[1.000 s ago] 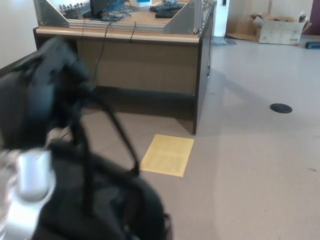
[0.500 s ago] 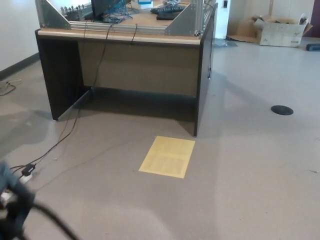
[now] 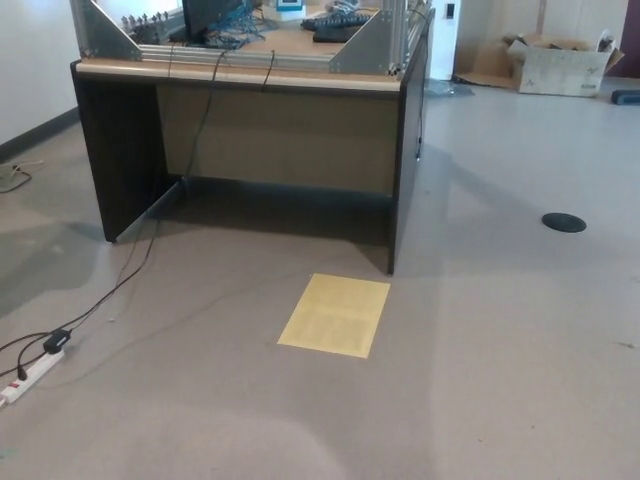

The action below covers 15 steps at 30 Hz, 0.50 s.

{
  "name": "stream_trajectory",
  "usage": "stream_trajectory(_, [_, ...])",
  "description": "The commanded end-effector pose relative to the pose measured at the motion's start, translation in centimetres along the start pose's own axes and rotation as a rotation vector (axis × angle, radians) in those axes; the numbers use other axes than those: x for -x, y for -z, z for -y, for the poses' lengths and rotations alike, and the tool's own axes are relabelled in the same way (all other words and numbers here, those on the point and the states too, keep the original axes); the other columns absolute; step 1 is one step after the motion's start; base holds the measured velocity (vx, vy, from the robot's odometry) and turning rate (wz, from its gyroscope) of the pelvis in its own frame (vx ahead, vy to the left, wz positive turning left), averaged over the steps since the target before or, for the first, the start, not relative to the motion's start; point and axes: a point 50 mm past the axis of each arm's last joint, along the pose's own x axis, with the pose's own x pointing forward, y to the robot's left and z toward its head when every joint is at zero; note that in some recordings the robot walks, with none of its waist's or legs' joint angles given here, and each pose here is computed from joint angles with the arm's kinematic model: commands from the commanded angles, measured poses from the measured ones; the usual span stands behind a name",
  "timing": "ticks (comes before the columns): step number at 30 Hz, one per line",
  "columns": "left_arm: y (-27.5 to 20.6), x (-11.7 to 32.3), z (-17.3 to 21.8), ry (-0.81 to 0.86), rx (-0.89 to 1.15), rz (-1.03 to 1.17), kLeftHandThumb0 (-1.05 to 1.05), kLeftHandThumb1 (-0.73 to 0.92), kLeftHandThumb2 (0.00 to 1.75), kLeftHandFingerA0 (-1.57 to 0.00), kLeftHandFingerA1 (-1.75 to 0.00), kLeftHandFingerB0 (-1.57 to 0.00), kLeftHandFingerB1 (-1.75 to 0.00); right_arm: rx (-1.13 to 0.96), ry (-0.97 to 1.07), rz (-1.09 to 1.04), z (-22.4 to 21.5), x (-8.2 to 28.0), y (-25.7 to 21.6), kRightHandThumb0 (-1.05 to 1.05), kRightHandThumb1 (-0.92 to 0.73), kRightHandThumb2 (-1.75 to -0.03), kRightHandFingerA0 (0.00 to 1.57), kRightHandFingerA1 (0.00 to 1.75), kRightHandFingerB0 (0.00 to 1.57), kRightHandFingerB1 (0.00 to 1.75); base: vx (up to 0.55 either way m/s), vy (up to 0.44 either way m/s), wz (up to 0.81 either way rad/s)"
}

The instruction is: A person hands over a black lunchbag to the robot and the robot uses its left hand to grab the strips of the lunchbag, the gives it back to the person.

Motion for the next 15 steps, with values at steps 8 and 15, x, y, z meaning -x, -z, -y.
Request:
stream_trajectory(8, [-1.5,-2.9,-3.1,-0.259,0.086,0.282,-0.16,0.45,0.83,-1.19,-1.41,-0.98,-1.30,0.019,0.023,0.011,0.8,-0.1,-0.2,-0.67,-0.74,-0.64,0.55,0.44,0.50,0.41,0.00,0.000,0.00])
stream_trajectory(15, [-4.4,-9.3,-3.4,-0.357,0.113,0.452,-0.17,0.45,0.84,-1.23,-1.42,-1.04,-1.32,0.015,0.030,0.006,0.8,0.2,0.1,-0.68,-0.74,-0.63,0.55,0.45,0.50,0.42,0.00,0.000,0.00])
